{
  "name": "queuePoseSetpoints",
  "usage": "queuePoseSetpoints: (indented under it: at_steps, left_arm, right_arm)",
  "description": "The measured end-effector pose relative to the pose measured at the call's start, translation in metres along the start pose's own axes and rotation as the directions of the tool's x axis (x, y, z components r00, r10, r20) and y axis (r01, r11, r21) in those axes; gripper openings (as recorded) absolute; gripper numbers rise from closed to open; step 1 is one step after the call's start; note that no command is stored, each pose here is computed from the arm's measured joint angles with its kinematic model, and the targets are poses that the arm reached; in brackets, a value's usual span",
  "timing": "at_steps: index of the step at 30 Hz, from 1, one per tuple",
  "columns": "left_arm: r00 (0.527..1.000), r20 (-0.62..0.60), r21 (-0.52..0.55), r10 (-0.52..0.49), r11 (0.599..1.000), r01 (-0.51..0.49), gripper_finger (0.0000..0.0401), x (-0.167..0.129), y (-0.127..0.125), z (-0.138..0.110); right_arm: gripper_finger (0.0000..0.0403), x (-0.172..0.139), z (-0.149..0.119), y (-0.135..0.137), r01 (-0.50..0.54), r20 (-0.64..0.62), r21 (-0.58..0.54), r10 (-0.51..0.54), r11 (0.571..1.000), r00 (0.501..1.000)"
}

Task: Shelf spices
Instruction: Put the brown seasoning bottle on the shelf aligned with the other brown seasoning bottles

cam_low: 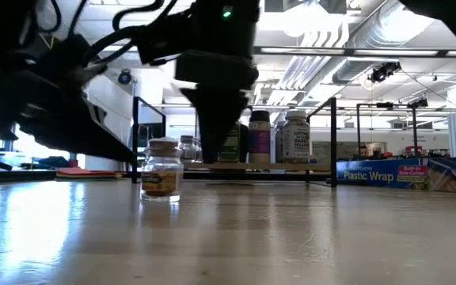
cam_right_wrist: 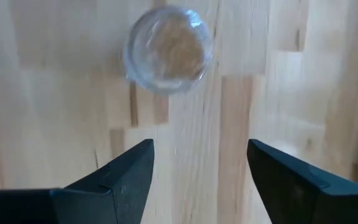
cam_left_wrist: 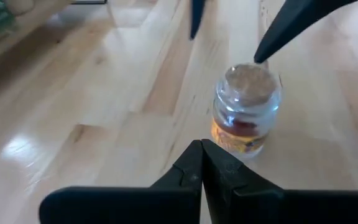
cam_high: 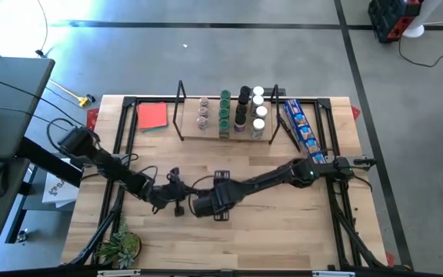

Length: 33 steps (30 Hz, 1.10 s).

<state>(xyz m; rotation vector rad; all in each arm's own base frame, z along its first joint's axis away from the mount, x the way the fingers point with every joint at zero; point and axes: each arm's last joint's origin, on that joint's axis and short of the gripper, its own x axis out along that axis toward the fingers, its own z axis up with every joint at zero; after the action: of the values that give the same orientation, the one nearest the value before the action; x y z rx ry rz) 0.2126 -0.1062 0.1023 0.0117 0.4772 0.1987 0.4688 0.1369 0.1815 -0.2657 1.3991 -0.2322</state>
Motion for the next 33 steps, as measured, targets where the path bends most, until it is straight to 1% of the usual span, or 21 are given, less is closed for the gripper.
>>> queuePoseSetpoints:
  at_steps: [3, 7, 10, 12, 15, 19, 22, 26, 28, 30, 33]
  left_arm:
    - [1.000, -0.009, 0.012, 0.009, 1.000, -0.009, 0.0000, -0.013, 0.000, 0.005]
    - [1.000, 0.002, 0.019, -0.026, 0.999, 0.026, 0.0000, -0.027, -0.003, 0.011]
    - [0.998, 0.017, 0.019, -0.054, 0.998, 0.054, 0.0000, -0.033, -0.006, 0.014]
    - [0.998, 0.019, 0.023, -0.059, 0.998, 0.059, 0.0000, -0.034, -0.008, 0.013]
    - [0.998, 0.018, 0.025, -0.058, 0.998, 0.057, 0.0000, -0.035, -0.008, 0.012]
    - [0.998, 0.013, 0.015, -0.065, 0.998, 0.065, 0.0000, -0.035, -0.009, 0.012]
    - [0.997, 0.013, 0.015, -0.069, 0.997, 0.069, 0.0000, -0.036, -0.009, 0.012]
    - [0.997, 0.014, 0.020, -0.081, 0.997, 0.080, 0.0000, -0.037, -0.011, 0.011]
    - [0.996, 0.014, 0.023, -0.086, 0.996, 0.086, 0.0000, -0.038, -0.012, 0.010]
    - [0.996, 0.014, 0.020, -0.091, 0.996, 0.091, 0.0000, -0.039, -0.013, 0.010]
    - [0.995, 0.016, 0.017, -0.096, 0.995, 0.096, 0.0000, -0.040, -0.014, 0.010]
  right_arm:
    - [0.0252, -0.005, -0.007, 0.010, 0.065, -0.008, -0.035, -0.065, 0.997, 0.998]
    - [0.0252, -0.017, -0.018, 0.016, 0.166, -0.026, -0.070, -0.168, 0.984, 0.985]
    - [0.0252, -0.032, -0.026, 0.014, 0.205, -0.036, -0.079, -0.209, 0.975, 0.977]
    - [0.0252, -0.042, -0.029, 0.013, 0.212, -0.034, -0.089, -0.215, 0.973, 0.976]
    - [0.0252, -0.057, -0.032, 0.010, 0.196, -0.004, -0.086, -0.197, 0.977, 0.980]
    - [0.0252, -0.071, -0.034, 0.009, 0.120, 0.013, -0.090, -0.119, 0.989, 0.993]
    - [0.0252, -0.075, -0.035, 0.017, 0.054, 0.025, -0.109, -0.051, 0.993, 0.998]
    - [0.0252, -0.080, -0.038, 0.028, 0.007, 0.027, -0.112, -0.004, 0.994, 1.000]
    - [0.0252, -0.078, -0.040, 0.033, 0.004, 0.027, -0.101, -0.001, 0.995, 1.000]
    - [0.0252, -0.074, -0.048, 0.036, 0.006, 0.010, -0.088, -0.005, 0.996, 1.000]
    - [0.0252, -0.060, -0.072, 0.042, -0.045, -0.022, -0.039, 0.044, 0.998, 0.999]
